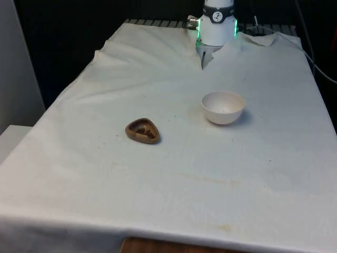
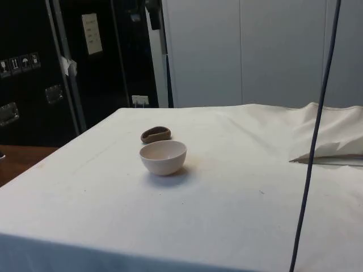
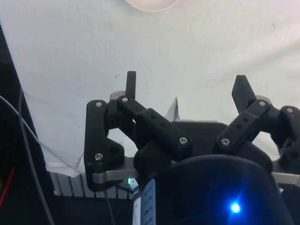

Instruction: Pour the coffee beans from the cup into the bowl.

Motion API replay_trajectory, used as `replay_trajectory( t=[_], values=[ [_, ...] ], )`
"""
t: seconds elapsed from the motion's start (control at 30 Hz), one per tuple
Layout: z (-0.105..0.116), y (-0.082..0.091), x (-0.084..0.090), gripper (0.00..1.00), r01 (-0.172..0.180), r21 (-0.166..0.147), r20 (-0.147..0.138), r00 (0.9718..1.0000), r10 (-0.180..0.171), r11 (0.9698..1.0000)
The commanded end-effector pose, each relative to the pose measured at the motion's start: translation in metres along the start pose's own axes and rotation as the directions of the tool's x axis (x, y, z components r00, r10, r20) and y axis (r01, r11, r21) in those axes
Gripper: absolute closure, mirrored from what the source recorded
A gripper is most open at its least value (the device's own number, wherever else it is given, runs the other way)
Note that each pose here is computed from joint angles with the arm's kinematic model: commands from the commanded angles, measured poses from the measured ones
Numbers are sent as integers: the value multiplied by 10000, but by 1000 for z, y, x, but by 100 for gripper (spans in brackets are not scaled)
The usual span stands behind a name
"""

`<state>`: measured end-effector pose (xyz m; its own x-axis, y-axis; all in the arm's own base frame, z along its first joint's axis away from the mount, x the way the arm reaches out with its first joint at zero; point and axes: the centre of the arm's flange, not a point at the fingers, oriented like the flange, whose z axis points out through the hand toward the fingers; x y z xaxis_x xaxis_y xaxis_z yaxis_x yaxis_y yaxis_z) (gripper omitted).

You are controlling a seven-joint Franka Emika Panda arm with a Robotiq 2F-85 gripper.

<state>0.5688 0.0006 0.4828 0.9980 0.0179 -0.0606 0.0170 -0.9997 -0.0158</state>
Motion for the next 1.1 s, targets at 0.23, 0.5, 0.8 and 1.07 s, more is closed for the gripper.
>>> replay_trajectory(
  t=[0.23, 0.5, 0.8, 1.07],
  values=[
    [10, -4, 9, 0, -34, -4, -269, 9996, 34, 10000],
    [22, -1, 17, 0, -68, -34, -429, 9991, 67, 10000],
    [37, 20, 20, 0, -202, -59, -523, 9984, 199, 9998],
    [46, 39, 16, 0, -316, -87, -606, 9977, 310, 9995]
  ],
)
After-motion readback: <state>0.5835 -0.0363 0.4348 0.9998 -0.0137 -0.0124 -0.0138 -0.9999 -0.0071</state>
